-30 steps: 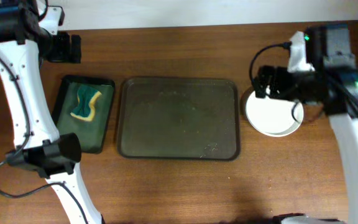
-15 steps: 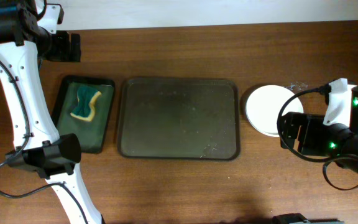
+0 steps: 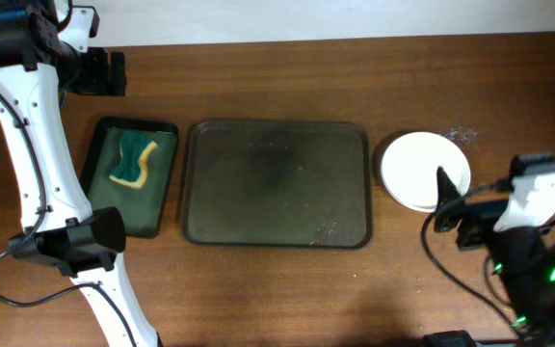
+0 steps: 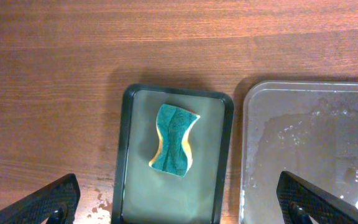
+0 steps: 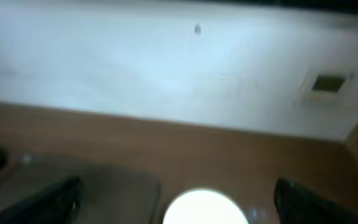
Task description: Clean dirty plates on tray and stack at the side
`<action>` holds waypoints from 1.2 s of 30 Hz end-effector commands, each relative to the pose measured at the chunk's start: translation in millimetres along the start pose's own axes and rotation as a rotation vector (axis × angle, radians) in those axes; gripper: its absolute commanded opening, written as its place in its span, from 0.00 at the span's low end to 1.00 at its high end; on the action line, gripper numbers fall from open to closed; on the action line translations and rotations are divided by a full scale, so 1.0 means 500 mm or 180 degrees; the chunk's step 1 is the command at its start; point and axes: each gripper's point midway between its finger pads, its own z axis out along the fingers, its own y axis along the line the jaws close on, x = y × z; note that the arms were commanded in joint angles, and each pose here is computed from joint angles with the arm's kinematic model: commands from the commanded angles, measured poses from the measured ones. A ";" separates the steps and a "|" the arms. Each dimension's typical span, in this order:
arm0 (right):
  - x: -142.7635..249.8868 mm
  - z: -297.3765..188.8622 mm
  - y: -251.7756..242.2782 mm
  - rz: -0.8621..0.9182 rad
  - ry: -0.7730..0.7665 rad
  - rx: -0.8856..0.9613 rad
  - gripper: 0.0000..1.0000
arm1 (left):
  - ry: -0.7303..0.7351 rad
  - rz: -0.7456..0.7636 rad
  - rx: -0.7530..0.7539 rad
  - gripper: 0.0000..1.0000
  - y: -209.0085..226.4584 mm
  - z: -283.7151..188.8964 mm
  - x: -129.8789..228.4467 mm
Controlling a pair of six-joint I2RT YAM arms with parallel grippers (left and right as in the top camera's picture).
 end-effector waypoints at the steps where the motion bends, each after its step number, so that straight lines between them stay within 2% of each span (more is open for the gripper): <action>1: 0.100 0.015 0.001 -0.0092 -0.0191 0.0045 0.98 | -0.0004 -0.0019 0.0025 1.00 -0.002 0.002 -0.001; 6: 0.221 0.037 0.011 -0.0100 -0.0537 0.0048 0.98 | -0.0004 -0.0018 0.0025 1.00 -0.002 0.002 -0.001; 11: 0.279 0.055 0.018 -0.0109 -0.0755 0.0029 0.98 | -0.0004 -0.0018 0.0025 0.99 -0.002 0.002 -0.001; 22: 0.386 0.095 0.025 -0.0103 -0.0537 0.0010 0.98 | -0.0003 -0.0018 0.0024 0.99 -0.002 0.002 -0.001; 36: 0.419 0.101 0.034 0.0046 -0.0353 -0.0080 0.98 | -0.0003 -0.0018 0.0024 1.00 -0.002 0.002 -0.001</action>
